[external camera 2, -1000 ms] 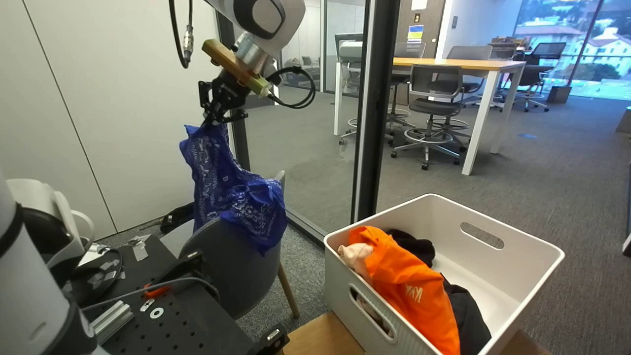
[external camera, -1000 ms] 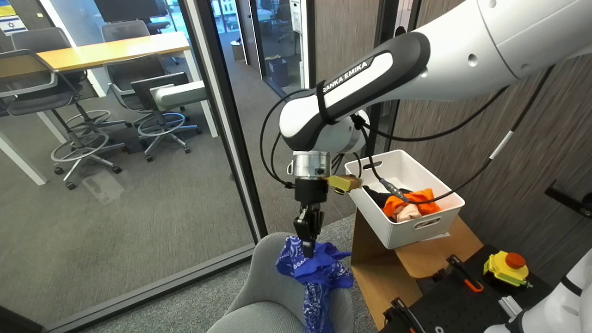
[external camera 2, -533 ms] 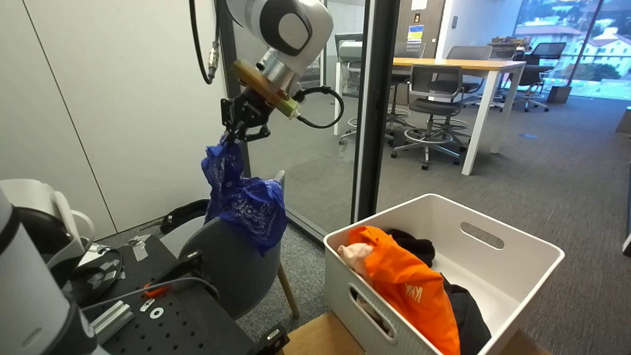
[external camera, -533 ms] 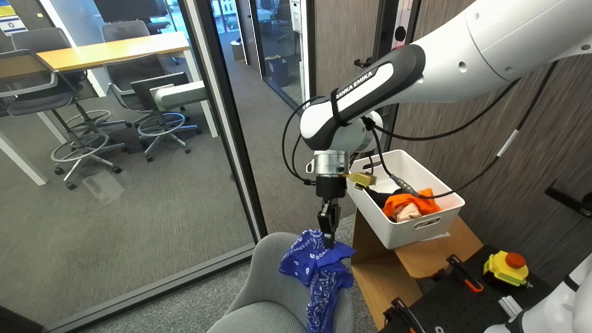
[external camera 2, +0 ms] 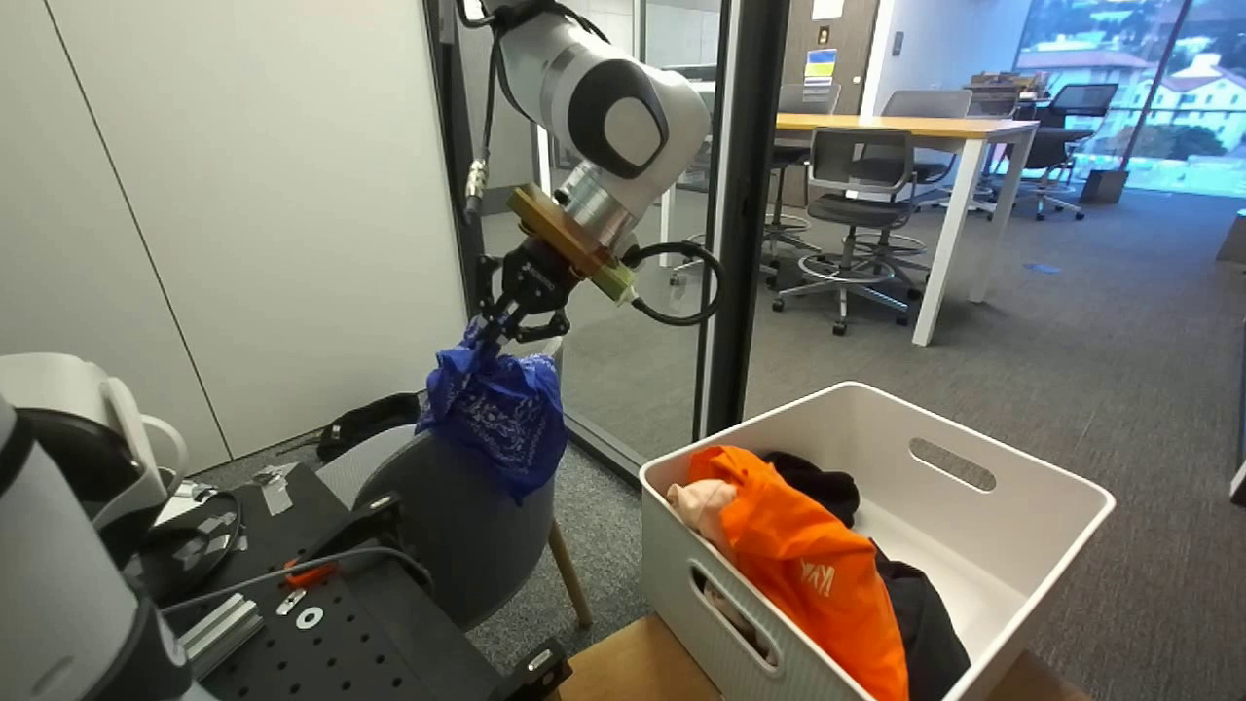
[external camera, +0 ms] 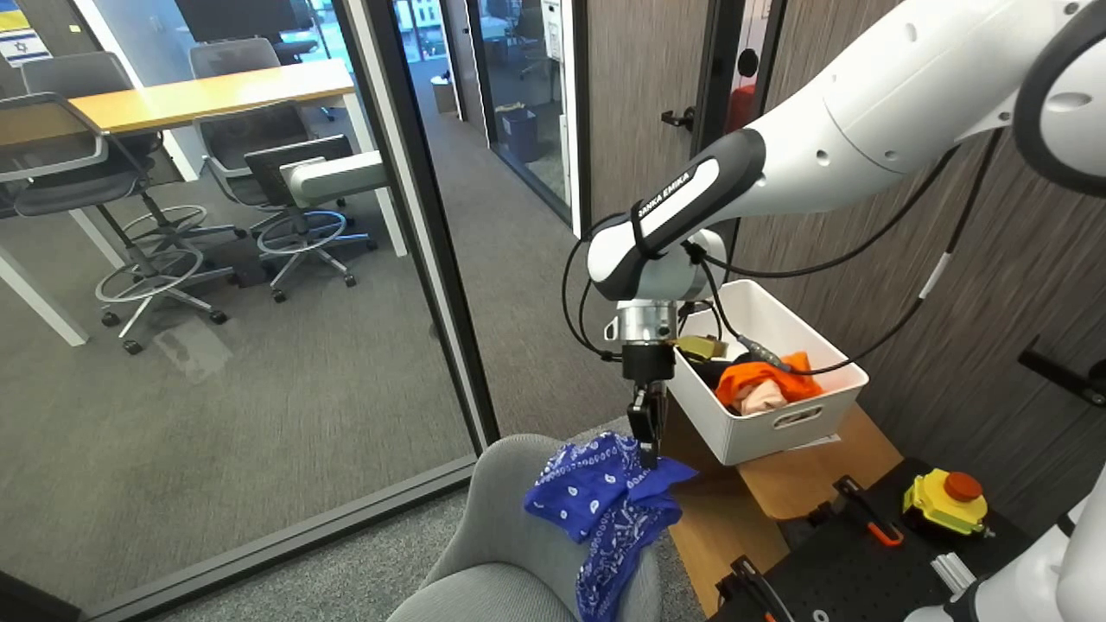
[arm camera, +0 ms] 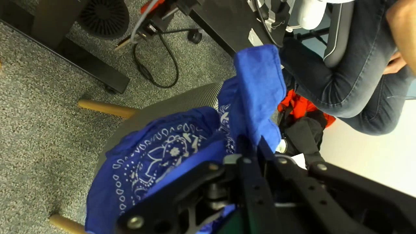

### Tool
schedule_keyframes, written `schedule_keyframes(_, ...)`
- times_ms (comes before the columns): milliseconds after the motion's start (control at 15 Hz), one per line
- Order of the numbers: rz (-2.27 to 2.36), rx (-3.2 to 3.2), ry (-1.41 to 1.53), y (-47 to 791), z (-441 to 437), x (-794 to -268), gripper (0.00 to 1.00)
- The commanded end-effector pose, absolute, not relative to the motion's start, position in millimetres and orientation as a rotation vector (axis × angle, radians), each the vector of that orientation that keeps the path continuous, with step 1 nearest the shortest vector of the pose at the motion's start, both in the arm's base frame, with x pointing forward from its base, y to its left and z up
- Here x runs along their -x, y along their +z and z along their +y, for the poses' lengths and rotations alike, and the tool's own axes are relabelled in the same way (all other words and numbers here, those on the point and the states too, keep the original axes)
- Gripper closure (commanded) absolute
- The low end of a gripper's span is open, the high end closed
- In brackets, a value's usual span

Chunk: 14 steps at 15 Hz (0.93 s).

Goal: Pick up the blue cloth from the box and put it on the chair's headrest

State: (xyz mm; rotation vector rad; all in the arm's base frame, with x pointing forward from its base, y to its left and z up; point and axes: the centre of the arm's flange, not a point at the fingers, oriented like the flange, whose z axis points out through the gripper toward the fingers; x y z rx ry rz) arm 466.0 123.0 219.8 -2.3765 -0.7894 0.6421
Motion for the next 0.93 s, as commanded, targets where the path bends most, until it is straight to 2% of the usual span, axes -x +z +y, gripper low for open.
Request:
schedule_keyframes(0,-0.77,2.363,0.695,193.9,105.7,-478.4,0.92)
schedule_keyframes(667,-0.685,2.356,0.75,155.3,77.1,-498.0,0.94)
schedule_keyframes(733,-0.675,2.367,0.757,155.3,76.5,-499.5,0.67)
schedule_keyframes(867,-0.661,2.387,0.762,156.2,74.6,-501.2,0.67)
